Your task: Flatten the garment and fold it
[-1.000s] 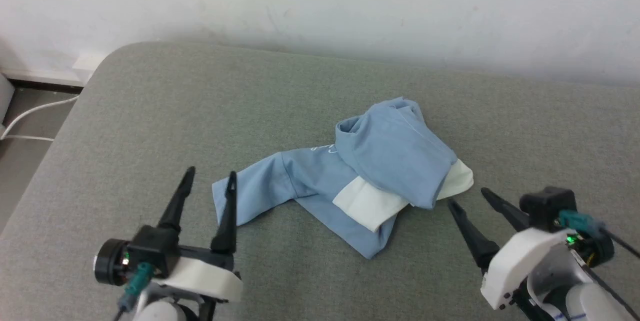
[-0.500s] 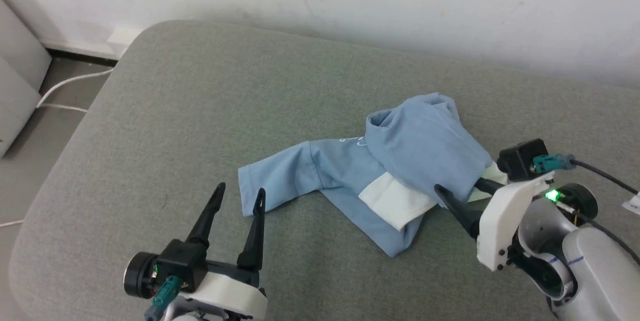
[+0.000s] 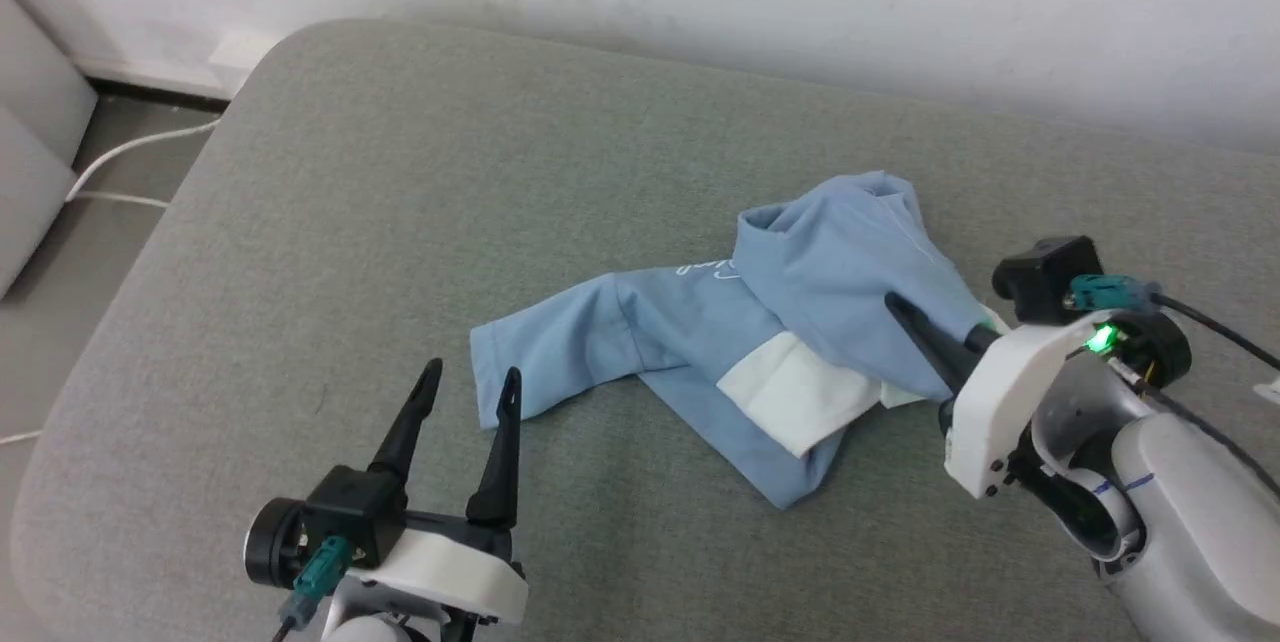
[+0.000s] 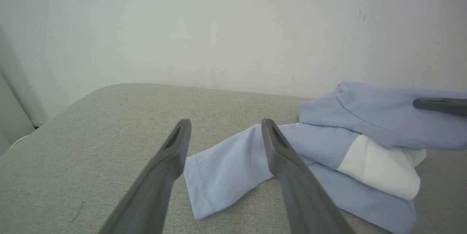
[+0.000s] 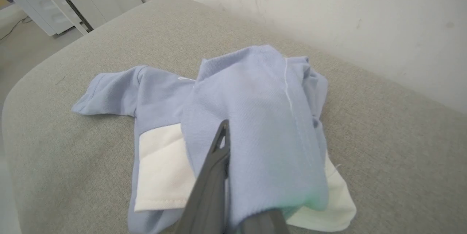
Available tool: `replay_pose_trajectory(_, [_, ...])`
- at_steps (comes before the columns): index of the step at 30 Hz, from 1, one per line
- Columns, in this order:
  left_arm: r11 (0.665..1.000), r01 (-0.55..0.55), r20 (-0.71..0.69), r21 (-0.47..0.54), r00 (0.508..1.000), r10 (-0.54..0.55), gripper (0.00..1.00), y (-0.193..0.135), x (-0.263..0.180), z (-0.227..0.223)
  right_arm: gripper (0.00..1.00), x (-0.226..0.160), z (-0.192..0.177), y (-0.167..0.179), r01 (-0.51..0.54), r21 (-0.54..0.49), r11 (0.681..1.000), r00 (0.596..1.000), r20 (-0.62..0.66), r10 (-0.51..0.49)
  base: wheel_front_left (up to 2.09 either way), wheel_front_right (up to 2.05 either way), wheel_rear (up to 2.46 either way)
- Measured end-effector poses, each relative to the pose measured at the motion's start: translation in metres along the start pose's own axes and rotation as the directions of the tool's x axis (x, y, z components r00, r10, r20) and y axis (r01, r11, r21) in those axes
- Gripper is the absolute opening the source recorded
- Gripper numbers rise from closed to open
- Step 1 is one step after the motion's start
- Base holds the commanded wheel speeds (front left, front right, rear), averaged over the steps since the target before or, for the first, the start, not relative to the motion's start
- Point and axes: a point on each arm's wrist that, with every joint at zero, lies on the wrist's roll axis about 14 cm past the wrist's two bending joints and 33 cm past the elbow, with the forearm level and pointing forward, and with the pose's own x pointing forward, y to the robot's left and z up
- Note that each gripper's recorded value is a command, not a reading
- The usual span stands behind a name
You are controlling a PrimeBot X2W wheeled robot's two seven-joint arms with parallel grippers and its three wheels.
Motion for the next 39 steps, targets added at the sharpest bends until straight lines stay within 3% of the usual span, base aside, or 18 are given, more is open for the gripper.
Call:
replay_pose_trajectory(6, [1.0, 0.03, 0.021, -0.006, 0.999, -0.03, 1.0, -0.008, 0.004, 0.005, 0.0, -0.038, 0.054, -0.011, 0.055, -0.039, 0.998, 0.98, 0.192, -0.047, 0.0, 0.0, 0.0])
replay_pose_trajectory(12, [0.996, 0.084, 0.036, -0.023, 0.996, -0.083, 1.0, -0.025, 0.009, 0.008, 0.0, -0.112, 0.075, -0.051, 0.259, -0.04, 0.965, 0.93, 0.279, -0.238, 0.0, 0.0, 0.0])
replay_pose_trajectory(16, [0.991, 0.133, 0.054, -0.032, 0.99, -0.131, 1.0, -0.04, 0.015, 0.012, 0.0, -0.169, 0.05, -0.091, 0.458, -0.024, 0.889, 0.876, 0.184, -0.446, 0.0, 0.0, 0.0])
replay_pose_trajectory(22, [0.983, 0.18, 0.059, -0.04, 0.982, -0.178, 1.0, -0.055, 0.023, 0.012, 0.0, -0.238, -0.022, -0.146, 0.692, 0.012, 0.722, 0.721, -0.056, -0.691, 0.0, 0.0, 0.0])
replay_pose_trajectory(26, [0.982, 0.182, 0.051, -0.039, 0.982, -0.18, 1.0, -0.055, 0.029, 0.01, 0.0, -0.243, -0.079, -0.162, 0.726, 0.01, 0.688, 0.671, -0.23, -0.705, 0.0, 0.0, 0.0])
replay_pose_trajectory(27, [0.983, 0.182, 0.049, -0.039, 0.982, -0.18, 1.0, -0.055, 0.03, 0.009, 0.15, -0.241, -0.093, -0.162, 0.724, 0.01, 0.689, 0.666, -0.268, -0.696, 0.0, 0.0, 0.0])
replay_pose_trajectory(28, [0.983, 0.18, 0.045, -0.039, 0.983, -0.178, 1.0, -0.055, 0.03, 0.008, 1.0, -0.239, -0.104, -0.163, 0.724, 0.012, 0.69, 0.662, -0.294, -0.689, 0.0, 0.0, 0.0])
replay_pose_trajectory(31, [0.983, 0.179, 0.035, -0.041, 0.983, -0.178, 1.0, -0.054, 0.029, 0.004, 1.0, -0.235, -0.122, -0.165, 0.726, -0.002, 0.688, 0.649, -0.33, -0.686, 0.0, 0.0, 0.0])
replay_pose_trajectory(34, [0.982, 0.183, 0.029, -0.042, 0.983, -0.182, 1.0, -0.055, 0.029, 0.003, 1.0, -0.231, -0.118, -0.17, 0.738, -0.002, 0.675, 0.644, -0.296, -0.705, 0.0, 0.0, 0.0])
replay_pose_trajectory(39, [0.98, 0.193, 0.02, -0.049, 0.981, -0.192, 1.0, -0.058, 0.03, -0.001, 1.0, -0.243, -0.083, -0.183, 0.785, -0.026, 0.618, 0.609, -0.142, -0.78, 0.0, 0.0, 0.0])
